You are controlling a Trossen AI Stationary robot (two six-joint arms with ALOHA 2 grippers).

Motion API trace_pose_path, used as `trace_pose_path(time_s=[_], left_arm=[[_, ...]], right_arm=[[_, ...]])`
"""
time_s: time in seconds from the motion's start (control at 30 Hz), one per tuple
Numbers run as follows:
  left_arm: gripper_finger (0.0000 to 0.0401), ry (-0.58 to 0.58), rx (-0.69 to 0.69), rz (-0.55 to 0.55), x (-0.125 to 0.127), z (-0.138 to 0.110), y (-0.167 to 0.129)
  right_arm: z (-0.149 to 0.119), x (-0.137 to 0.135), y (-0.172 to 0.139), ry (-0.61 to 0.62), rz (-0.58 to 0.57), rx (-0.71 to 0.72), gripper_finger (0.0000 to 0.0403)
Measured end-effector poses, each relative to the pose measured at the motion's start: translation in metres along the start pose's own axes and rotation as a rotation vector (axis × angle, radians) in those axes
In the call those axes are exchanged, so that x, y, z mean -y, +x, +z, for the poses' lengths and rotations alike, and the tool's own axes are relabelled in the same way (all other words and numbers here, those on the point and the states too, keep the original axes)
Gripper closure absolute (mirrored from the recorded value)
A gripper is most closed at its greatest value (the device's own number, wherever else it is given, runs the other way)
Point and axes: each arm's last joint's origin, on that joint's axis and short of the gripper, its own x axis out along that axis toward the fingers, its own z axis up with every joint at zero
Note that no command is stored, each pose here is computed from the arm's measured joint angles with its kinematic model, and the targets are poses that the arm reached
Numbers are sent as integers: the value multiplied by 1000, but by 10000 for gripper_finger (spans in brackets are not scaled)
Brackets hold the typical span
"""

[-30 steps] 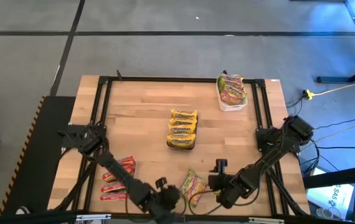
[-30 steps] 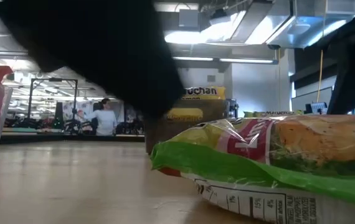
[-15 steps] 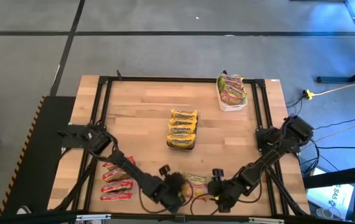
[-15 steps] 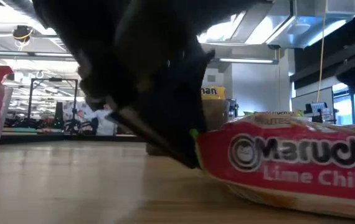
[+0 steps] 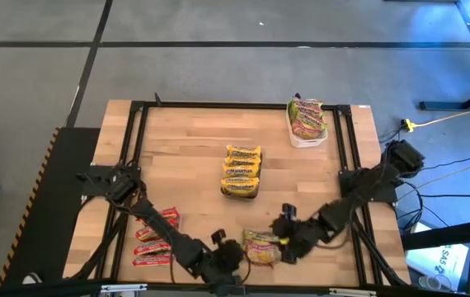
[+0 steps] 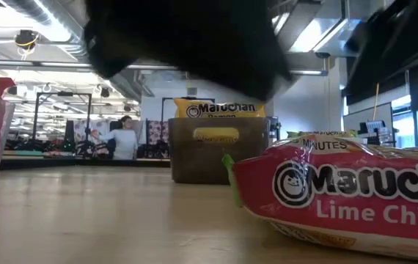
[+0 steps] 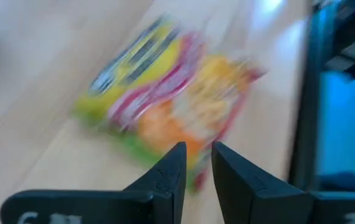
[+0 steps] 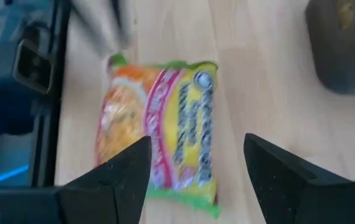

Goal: Sort Maruchan noodles
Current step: Put the green noodle pack into the white bin

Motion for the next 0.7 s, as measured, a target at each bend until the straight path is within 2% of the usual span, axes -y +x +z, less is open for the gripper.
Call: trace_pose_path(time_s=[0.13, 0.33, 0.47, 0.7], left_arm=[[330, 37, 107, -96, 17, -1, -1], [330, 72, 140, -152, 20, -11, 26], [330, 95, 98, -156, 15, -21, 44], [330, 109, 72, -143, 11, -26, 53]], right_arm=[[5, 32, 24, 78, 104, -50, 171], [2, 72, 46, 245, 332, -34, 171], [-5, 83, 51, 323, 357, -53, 171], [-14, 84, 59, 371, 371, -118, 171]])
